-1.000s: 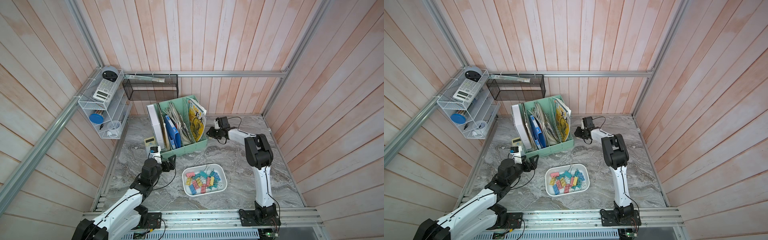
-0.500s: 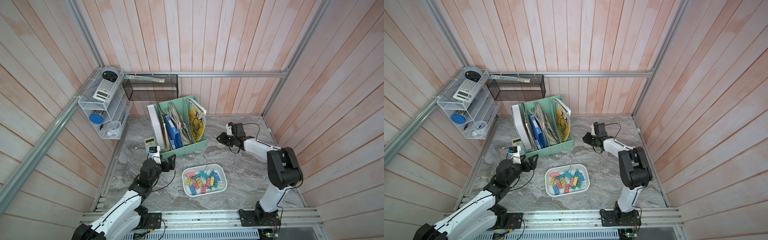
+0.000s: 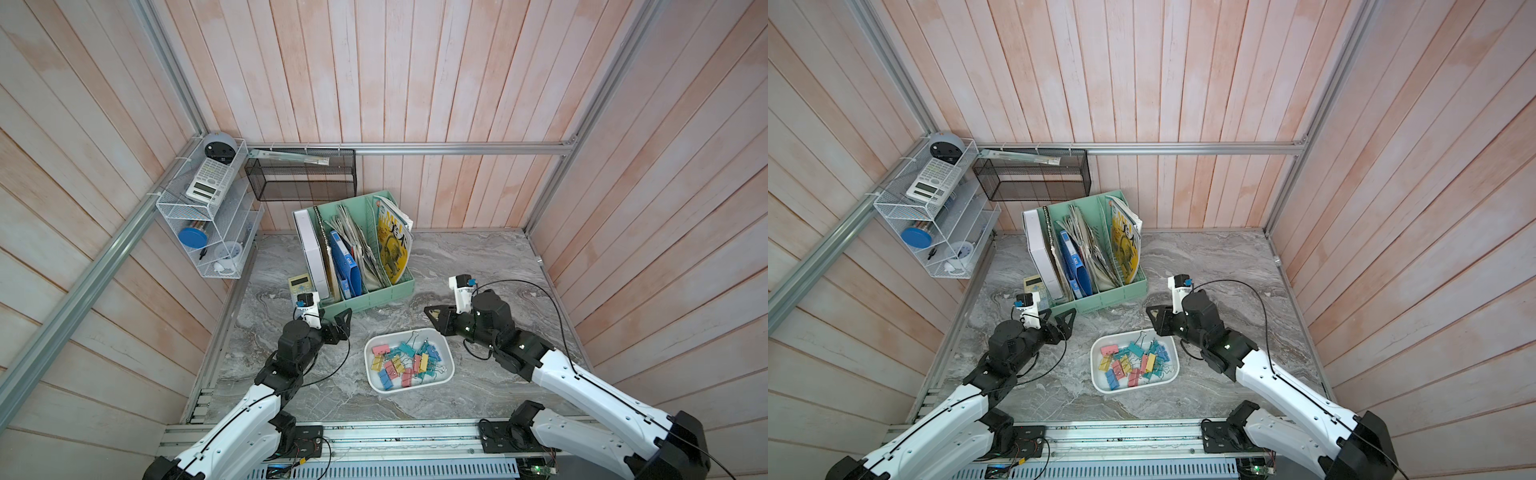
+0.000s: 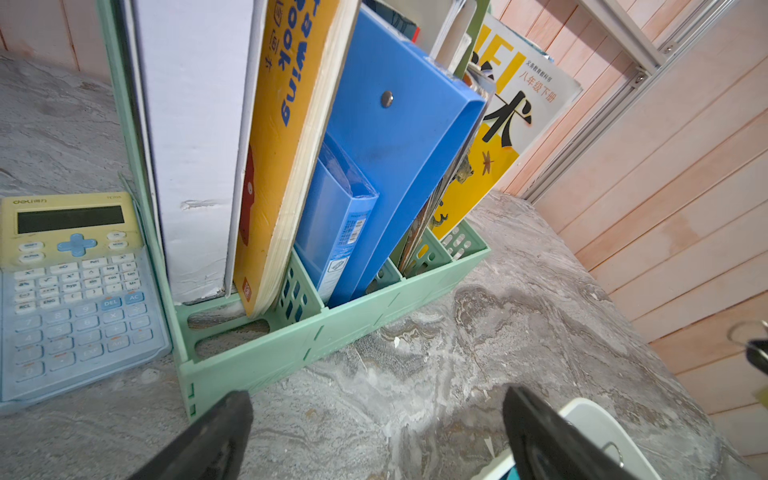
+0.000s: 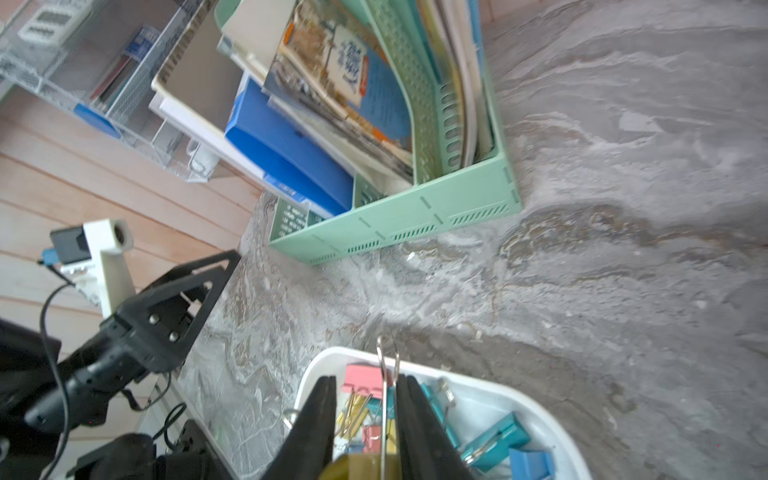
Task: Put the binder clips in the storage box
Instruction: Pick up the binder clip at the center of the board, then place the binder clip in the storage box, then reset both arms
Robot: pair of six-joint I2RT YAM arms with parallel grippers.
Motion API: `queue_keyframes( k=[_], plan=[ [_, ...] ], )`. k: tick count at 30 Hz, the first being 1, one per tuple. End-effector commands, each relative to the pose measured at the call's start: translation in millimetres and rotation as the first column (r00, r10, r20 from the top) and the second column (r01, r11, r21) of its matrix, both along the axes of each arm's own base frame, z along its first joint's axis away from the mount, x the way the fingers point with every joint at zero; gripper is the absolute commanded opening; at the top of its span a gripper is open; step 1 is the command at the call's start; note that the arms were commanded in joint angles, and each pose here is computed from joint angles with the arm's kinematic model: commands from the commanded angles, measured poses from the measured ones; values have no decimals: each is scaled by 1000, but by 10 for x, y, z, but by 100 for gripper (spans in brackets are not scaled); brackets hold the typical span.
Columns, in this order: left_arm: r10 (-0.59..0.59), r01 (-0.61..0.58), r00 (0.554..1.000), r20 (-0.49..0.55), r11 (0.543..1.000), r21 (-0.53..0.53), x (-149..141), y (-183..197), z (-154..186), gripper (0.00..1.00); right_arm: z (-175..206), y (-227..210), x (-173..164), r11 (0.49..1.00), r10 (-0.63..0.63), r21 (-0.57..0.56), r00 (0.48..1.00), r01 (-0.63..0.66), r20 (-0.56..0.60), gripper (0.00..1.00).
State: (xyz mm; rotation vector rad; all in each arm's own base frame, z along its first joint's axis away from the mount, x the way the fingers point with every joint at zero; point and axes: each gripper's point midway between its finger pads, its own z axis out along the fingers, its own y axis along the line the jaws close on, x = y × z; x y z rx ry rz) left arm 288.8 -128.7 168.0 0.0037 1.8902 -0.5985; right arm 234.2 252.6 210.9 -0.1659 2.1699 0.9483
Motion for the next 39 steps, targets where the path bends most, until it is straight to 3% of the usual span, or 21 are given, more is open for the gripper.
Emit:
queue_keyframes(
  k=[1, 6, 14, 16, 23, 27, 31, 35, 39],
  plan=[
    [-4, 4, 1000, -4, 1000, 20, -26, 5, -60, 100, -309, 154, -189, 996, -12, -87, 999, 9, -31, 29],
    [15, -14, 1000, -7, 999, 36, -23, 42, -97, 100, -698, 617, -456, 979, 95, -174, 992, -107, -78, 29],
    [34, -34, 999, -8, 998, 54, -18, 81, -129, 100, -1200, 1095, -638, 957, 179, -205, 972, -207, -151, 32],
    [38, -38, 999, -7, 998, 57, -18, 89, -130, 100, -1256, 1079, -631, 954, 170, -223, 973, -202, -154, 36],
    [44, -44, 999, -2, 997, 60, -23, 105, -120, 100, -1006, 836, -565, 958, 128, -249, 990, -140, -63, 65],
    [53, -54, 998, 17, 996, 67, -78, 133, 29, 100, -601, 456, -416, 962, 23, -272, 997, -2, 74, 75],
    [175, -179, 983, 59, 982, 67, -129, 368, 287, 100, -176, -260, -108, 914, -133, -342, 956, 220, 261, 89],
    [371, -381, 924, 96, 915, 130, -131, 770, 401, 100, -9, -1262, 335, 817, -395, -306, 861, 489, 320, 97],
    [532, -560, 829, 173, 791, 248, -76, 1141, 409, 100, -64, -2162, 636, 683, -564, -303, 744, 664, 358, 98]
  ],
)
